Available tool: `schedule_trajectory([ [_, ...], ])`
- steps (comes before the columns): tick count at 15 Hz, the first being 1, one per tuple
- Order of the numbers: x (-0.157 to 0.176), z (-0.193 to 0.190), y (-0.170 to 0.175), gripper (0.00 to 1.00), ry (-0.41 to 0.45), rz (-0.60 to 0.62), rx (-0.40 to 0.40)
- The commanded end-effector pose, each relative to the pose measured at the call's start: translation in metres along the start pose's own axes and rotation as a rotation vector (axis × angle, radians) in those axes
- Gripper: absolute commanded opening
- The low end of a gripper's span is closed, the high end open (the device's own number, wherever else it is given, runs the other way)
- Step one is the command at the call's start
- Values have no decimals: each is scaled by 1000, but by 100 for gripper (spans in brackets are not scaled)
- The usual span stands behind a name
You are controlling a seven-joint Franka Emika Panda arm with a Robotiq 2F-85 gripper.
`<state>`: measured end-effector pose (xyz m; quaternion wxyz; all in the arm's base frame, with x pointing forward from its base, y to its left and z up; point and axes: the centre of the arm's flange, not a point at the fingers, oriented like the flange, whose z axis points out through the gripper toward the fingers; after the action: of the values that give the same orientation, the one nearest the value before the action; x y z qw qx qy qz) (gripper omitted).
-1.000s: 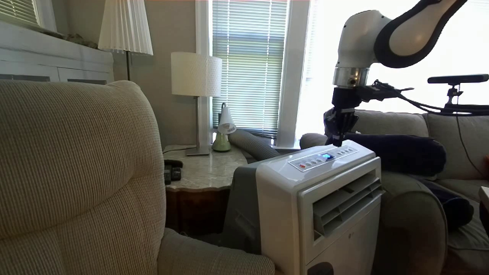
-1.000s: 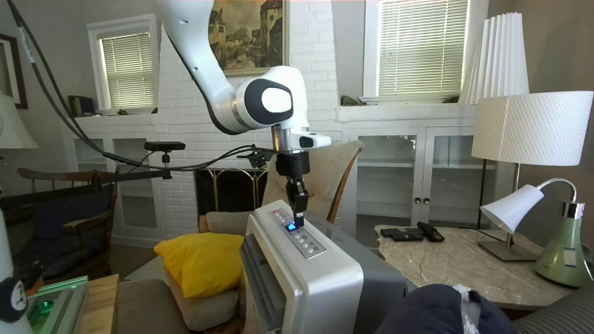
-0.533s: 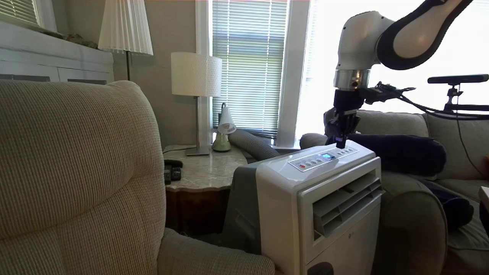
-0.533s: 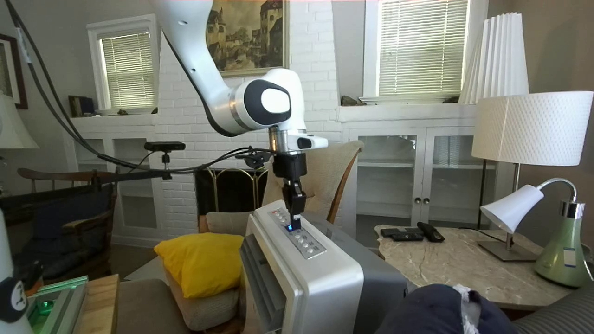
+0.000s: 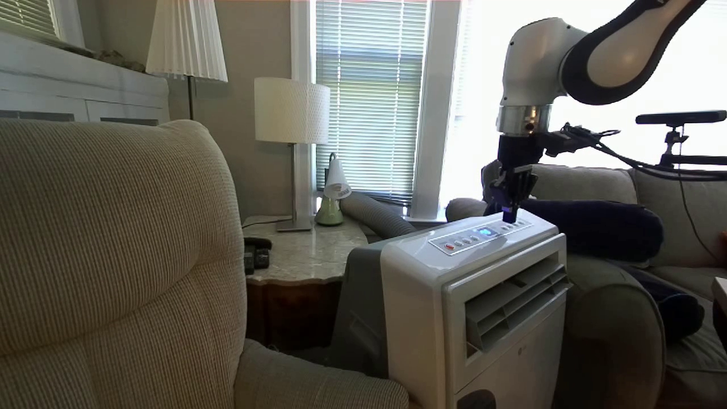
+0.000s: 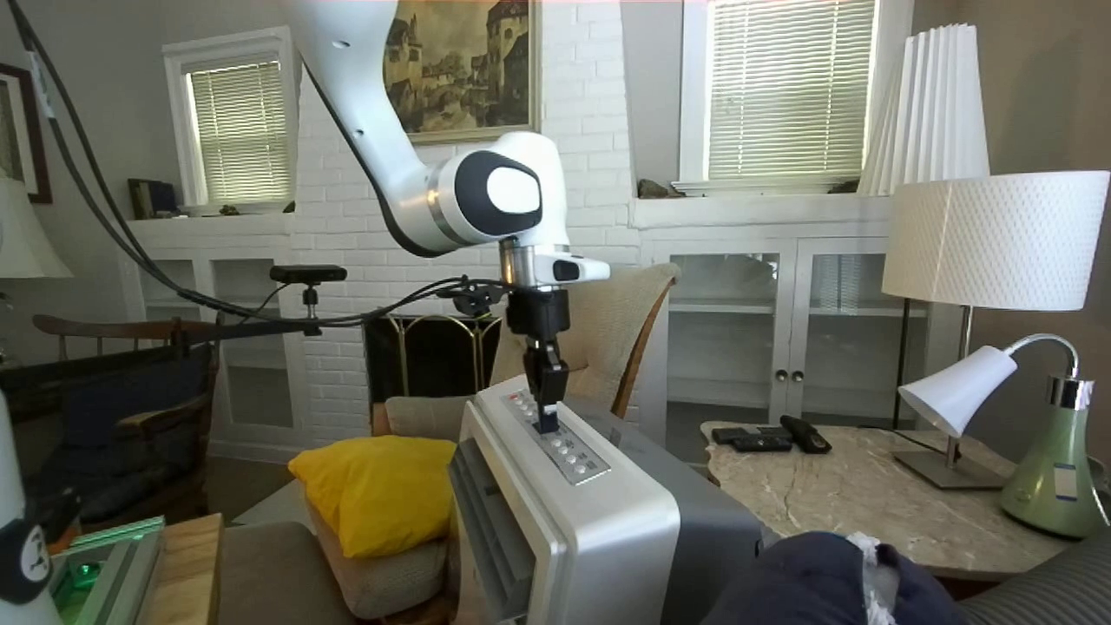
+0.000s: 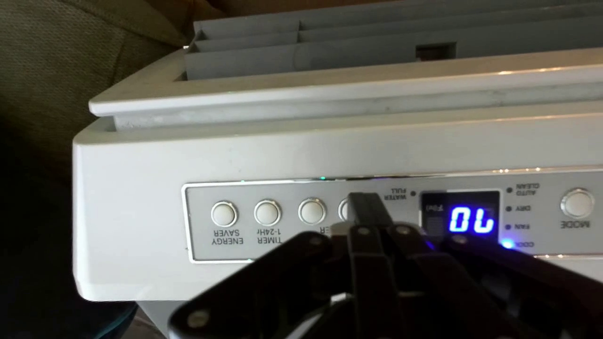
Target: Turn on the air conditioner.
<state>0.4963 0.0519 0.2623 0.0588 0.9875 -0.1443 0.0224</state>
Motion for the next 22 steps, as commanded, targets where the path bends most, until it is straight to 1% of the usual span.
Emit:
schedule_trajectory([
  [1, -2, 3, -3, 0, 7, -20, -10],
  [12, 1, 15, -5, 0, 0, -17, -22],
  [22, 6, 14, -4, 0, 8, -17, -13],
])
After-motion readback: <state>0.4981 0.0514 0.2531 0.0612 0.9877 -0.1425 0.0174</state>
